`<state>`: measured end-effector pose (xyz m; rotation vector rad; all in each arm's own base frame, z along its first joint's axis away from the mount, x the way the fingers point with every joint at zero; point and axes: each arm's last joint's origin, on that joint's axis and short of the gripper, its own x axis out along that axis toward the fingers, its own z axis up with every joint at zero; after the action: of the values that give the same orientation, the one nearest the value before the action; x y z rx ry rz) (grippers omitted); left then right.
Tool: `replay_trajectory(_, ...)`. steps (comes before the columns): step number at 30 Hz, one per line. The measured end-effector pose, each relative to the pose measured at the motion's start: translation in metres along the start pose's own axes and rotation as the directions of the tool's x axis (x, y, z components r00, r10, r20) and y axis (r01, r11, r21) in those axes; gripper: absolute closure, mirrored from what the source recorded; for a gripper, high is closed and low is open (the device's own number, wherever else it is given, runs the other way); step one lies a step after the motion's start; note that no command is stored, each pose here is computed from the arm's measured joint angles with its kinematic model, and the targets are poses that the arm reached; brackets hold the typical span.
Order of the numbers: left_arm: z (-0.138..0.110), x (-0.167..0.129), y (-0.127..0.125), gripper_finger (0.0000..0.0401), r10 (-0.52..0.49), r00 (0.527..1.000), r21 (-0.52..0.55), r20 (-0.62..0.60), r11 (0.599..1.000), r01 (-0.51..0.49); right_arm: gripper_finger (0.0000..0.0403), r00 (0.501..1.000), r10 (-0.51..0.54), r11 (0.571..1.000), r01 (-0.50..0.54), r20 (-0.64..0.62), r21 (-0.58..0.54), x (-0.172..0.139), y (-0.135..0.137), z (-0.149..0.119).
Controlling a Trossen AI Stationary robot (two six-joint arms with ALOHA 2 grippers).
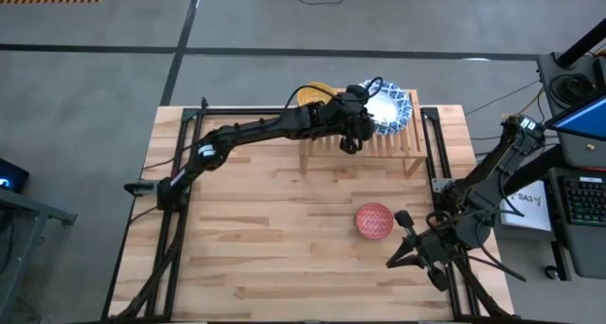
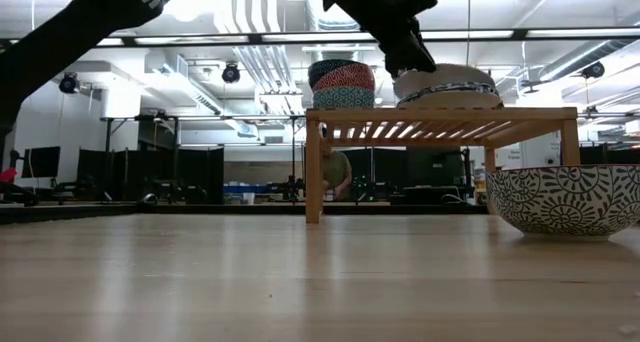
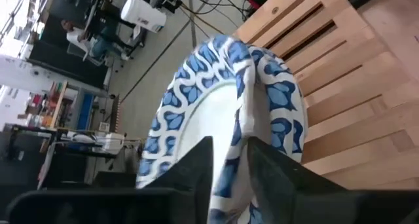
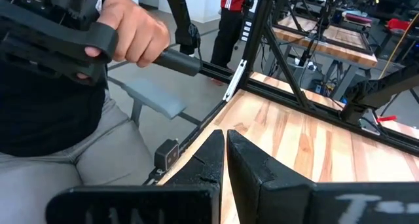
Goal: Place and stack bowls onto a shelf
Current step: Stack the white patterned bowl on top of the white patterned bowls on the shelf, then stack the red patterned bowl on top of the yellow patterned bowl on the shelf
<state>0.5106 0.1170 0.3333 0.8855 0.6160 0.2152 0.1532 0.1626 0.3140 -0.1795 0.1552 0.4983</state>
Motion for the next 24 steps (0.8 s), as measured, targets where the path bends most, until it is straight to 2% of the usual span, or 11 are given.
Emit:
replay_trajectory(7,0.005,-0.005,-0.002,0.0278,0.022,0.999,-0.018,-0.025,1.0,-0.022,0.0394,1.0,-0.006,1.0,0.006,-0.001,0.014,0.0,0.0,0.0)
replay_trajectory(10,0.011,-0.013,-0.001,0.0272,0.055,0.997,-0.025,-0.062,0.998,-0.056,0.0394,0.998,-0.067,0.997,0.067,-0.005,0.032,0.0,-0.002,0.0)
replay_trajectory(14,0.014,-0.025,0.002,0.0271,0.028,0.997,-0.069,-0.065,0.997,-0.033,0.0394,0.994,-0.106,0.994,0.107,-0.008,0.038,0.0,-0.003,-0.001)
replay_trajectory(19,0.019,-0.058,0.015,0.0276,-0.09,0.996,-0.191,0.024,0.977,0.093,0.0394,0.994,-0.108,0.993,0.108,-0.01,0.038,0.0,-0.003,-0.001)
replay_trajectory(24,0.024,-0.104,0.031,0.0302,-0.24,0.956,-0.302,0.171,0.91,0.283,0.0394,0.98,-0.197,0.98,0.198,-0.02,0.029,0.0,-0.006,-0.003)
